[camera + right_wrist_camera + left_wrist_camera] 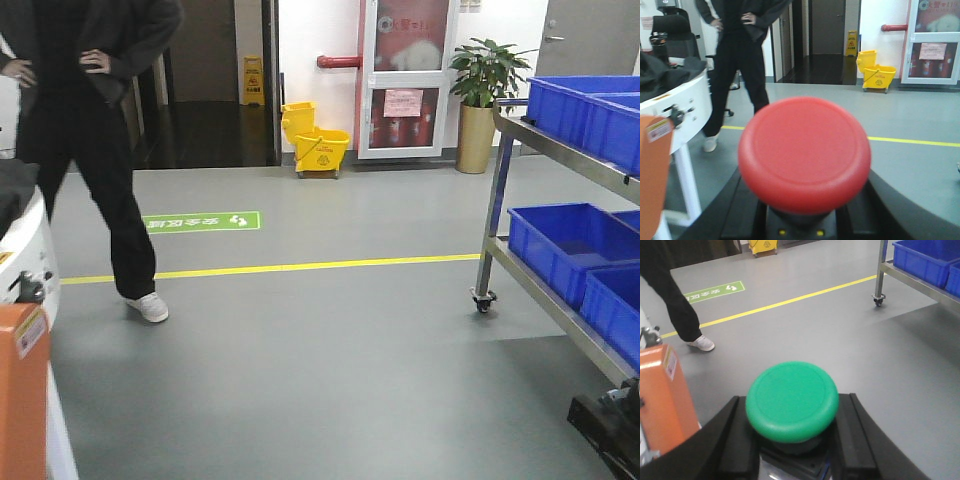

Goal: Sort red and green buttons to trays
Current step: 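Drive the base to the counter holding both buttons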

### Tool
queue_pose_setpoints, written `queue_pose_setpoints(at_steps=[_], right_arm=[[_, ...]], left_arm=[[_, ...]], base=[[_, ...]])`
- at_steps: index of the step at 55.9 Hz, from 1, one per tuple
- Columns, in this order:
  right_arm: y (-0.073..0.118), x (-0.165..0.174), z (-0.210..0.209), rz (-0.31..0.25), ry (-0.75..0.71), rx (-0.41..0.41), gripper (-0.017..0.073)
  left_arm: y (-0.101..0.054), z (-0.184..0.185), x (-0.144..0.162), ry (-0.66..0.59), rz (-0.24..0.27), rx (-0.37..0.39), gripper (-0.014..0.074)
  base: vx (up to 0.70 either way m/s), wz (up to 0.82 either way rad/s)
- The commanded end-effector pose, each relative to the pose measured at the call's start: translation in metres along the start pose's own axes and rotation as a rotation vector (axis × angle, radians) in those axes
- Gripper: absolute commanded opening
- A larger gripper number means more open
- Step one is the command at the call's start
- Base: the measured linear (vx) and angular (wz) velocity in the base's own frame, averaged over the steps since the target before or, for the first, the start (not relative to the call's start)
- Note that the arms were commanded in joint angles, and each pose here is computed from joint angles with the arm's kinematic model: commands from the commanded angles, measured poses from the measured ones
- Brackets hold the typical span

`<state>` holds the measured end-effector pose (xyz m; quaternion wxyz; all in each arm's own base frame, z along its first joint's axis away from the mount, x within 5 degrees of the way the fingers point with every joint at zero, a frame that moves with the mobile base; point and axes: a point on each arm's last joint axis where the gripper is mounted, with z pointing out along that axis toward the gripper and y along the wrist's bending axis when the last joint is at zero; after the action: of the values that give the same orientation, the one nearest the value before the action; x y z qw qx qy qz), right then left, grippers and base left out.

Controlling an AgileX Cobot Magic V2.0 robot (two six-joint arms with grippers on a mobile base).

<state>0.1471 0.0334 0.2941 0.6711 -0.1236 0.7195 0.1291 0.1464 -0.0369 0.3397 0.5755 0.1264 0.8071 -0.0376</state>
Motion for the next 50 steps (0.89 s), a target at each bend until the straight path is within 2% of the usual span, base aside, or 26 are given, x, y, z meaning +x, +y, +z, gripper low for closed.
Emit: queue_pose_setpoints(at_steps=[1,50], right_arm=[[0.0037,-0.0139,-0.0009,0.009,-0.066,-0.040,-0.0009],[0.0037,-0.0135,-0.0009,0.009,-0.064,-0.040,-0.0009]], left_arm=[[-0.0005,-0.0044,-0.0167,-0.116,-0.014,0.011,0.0001],[-0.0005,-0.0043,-0.0166,-0.115,-0.014,0.011,0.0001]], base=[[0.50,-0.08],[0.52,-0.03]])
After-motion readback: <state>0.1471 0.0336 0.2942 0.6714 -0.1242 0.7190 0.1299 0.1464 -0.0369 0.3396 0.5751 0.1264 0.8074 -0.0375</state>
